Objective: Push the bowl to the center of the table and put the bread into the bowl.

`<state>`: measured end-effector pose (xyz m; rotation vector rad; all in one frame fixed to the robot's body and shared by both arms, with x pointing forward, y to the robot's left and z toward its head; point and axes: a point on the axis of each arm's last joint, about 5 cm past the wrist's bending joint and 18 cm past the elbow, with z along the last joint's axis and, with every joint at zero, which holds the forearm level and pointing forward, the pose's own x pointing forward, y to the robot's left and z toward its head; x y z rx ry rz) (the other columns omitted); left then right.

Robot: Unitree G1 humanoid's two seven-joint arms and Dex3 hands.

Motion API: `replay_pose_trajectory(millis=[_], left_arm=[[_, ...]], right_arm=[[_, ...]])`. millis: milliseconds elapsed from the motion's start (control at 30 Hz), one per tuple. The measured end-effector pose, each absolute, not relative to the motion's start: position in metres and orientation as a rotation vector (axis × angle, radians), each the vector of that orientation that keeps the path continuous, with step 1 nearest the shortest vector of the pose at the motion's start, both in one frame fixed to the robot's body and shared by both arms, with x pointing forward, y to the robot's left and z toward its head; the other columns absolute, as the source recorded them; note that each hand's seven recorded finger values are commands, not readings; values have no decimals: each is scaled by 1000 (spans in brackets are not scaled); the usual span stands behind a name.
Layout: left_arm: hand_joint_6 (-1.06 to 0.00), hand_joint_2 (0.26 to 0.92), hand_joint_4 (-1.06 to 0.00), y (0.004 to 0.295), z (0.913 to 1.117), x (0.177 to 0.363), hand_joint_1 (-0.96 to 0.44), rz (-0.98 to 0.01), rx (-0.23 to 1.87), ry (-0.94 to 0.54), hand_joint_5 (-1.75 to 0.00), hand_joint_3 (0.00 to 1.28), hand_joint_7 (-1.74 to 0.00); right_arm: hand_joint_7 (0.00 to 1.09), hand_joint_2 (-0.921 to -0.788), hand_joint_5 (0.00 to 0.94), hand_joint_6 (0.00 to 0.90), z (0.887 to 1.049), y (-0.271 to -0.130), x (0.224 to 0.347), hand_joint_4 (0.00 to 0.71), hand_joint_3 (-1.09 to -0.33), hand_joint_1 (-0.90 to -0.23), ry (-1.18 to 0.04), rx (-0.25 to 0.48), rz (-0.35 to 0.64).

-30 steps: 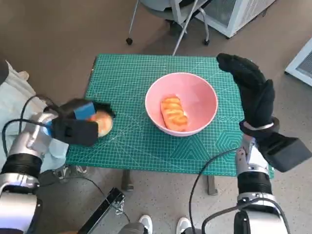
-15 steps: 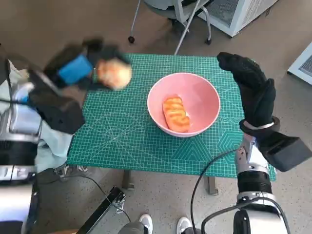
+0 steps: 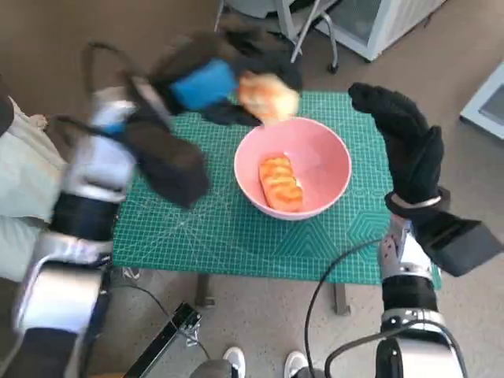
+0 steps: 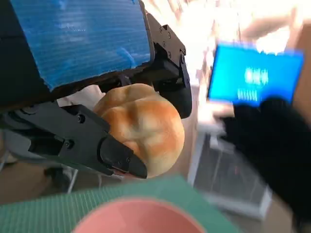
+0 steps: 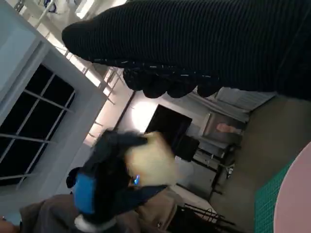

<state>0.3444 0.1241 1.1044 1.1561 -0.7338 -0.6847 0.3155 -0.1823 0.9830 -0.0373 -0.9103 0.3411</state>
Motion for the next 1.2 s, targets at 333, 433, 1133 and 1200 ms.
replay_pose_trajectory(millis=[333, 433, 1133, 1200], left_arm=[[-70, 826, -135, 101, 1063, 356, -83, -882, 1205, -412, -66, 103, -596], [-28, 826, -99, 99, 1059, 357, -148, -898, 1209, -380, -23, 93, -568], [-348, 919, -366, 132, 1047, 355, -310, -674, 563, -615, -25, 57, -315], [-359, 920, -387, 136, 1045, 354, -317, -609, 424, -666, -26, 83, -293]], right_arm=[[829, -921, 6, 41, 983, -185, 315, 399, -724, -595, -912, -29, 337], [829, -921, 6, 51, 982, -186, 314, 400, -719, -599, -916, -26, 333], [827, -921, 9, 57, 991, -191, 313, 412, -719, -564, -956, -35, 270], [823, -921, 9, 58, 994, -191, 312, 413, -725, -555, -966, -39, 258]])
